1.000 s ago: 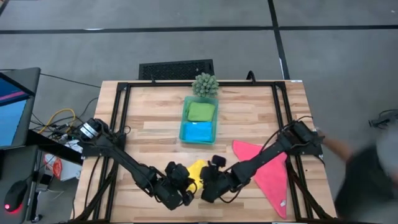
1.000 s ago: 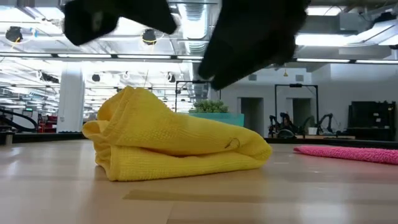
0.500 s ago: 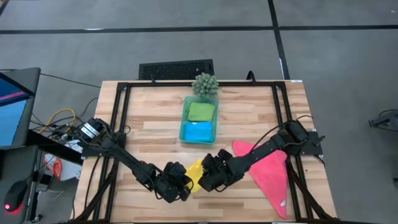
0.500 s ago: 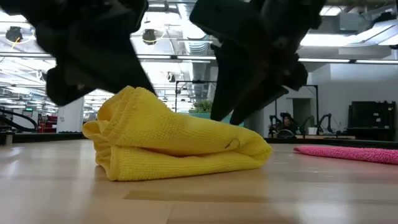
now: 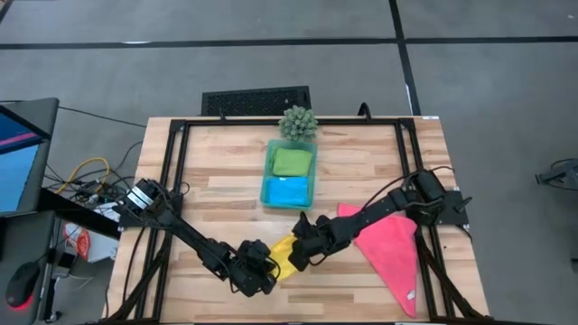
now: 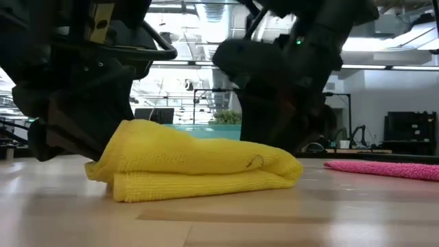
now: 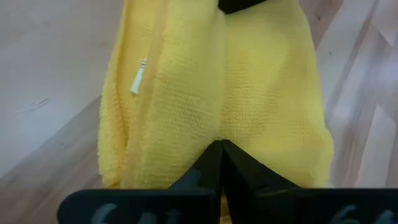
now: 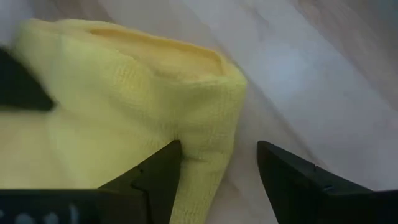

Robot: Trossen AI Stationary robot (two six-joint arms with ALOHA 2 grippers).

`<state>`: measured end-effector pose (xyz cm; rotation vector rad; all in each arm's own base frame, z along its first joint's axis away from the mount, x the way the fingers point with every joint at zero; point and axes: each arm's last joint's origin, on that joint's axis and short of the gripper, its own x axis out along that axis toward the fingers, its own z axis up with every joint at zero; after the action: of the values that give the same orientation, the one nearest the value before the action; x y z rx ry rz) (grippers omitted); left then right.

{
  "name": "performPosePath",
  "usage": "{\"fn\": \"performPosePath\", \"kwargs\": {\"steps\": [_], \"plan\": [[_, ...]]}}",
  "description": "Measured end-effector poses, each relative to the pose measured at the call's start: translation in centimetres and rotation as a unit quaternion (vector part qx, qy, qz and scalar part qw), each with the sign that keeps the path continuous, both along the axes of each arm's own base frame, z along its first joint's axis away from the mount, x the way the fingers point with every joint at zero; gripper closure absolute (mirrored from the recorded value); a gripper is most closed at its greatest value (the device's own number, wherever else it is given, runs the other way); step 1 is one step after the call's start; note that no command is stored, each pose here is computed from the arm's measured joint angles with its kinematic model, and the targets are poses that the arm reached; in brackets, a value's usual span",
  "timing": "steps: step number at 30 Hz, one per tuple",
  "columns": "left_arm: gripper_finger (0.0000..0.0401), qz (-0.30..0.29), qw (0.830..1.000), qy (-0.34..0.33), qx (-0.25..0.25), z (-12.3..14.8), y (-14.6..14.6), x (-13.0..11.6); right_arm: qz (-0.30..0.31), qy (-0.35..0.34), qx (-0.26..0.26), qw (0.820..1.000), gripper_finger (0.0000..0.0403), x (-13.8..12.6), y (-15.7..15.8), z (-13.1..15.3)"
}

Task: Fold microfiber towels
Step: Put the yellow micro fiber cloth into the bin on top of the green micro fiber cloth

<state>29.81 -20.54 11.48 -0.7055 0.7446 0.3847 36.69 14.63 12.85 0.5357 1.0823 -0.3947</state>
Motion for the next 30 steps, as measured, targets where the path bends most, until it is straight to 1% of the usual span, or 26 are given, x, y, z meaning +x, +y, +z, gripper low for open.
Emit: {"fn": "performPosePath", "kwargs": {"steps": [1,5,8,11,15,16,17,19,21,23,26,30], "plan": [[0.0401,0.0,1.0,0.001,0.0,0.0,0.0,0.0,0.002,-0.006,0.009,1.0,0.0168,-0.1,0.0,-0.1],[0.0401,0.007,1.0,-0.002,0.003,0.0,0.1,0.0,0.004,-0.012,0.014,1.0,0.0177,-0.4,-0.1,-0.7],[0.0401,0.011,1.0,-0.002,0.005,0.0,0.2,0.1,0.008,-0.011,0.014,1.0,0.0206,-0.4,-0.1,-0.8],[0.0401,0.016,1.0,-0.003,0.007,-0.1,0.5,0.2,0.016,-0.014,0.017,1.0,0.0262,-0.2,-0.3,-0.8],[0.0401,0.025,1.0,-0.001,-0.001,-0.1,0.8,0.5,0.043,-0.022,0.026,0.999,0.0361,0.0,-0.2,-0.8],[0.0401,0.026,1.0,-0.002,-0.002,0.1,0.9,0.5,0.047,-0.024,0.028,0.998,0.0378,0.1,-0.2,-0.7],[0.0401,0.028,1.0,-0.003,-0.003,0.4,1.0,0.5,0.049,-0.027,0.03,0.998,0.0386,0.1,-0.2,-0.6],[0.0401,0.026,1.0,-0.013,-0.004,1.6,1.4,0.5,0.05,-0.028,0.033,0.998,0.0386,0.0,-0.2,-0.3],[0.0401,0.015,0.999,-0.031,-0.003,3.3,1.7,0.5,0.053,-0.025,0.038,0.998,0.0389,0.0,-0.6,0.0],[0.0401,0.005,0.999,-0.036,0.001,4.7,2.1,0.2,0.066,-0.029,0.041,0.997,0.0395,0.0,-1.0,0.7],[0.0401,-0.003,0.999,-0.033,0.006,6.7,2.7,-0.7,0.067,-0.049,0.046,0.995,0.0395,0.2,-2.2,2.3],[0.0401,0.004,0.999,-0.044,0.011,9.8,3.7,-2.4,0.064,-0.082,0.044,0.994,0.0397,0.3,-4.1,5.0]]}}
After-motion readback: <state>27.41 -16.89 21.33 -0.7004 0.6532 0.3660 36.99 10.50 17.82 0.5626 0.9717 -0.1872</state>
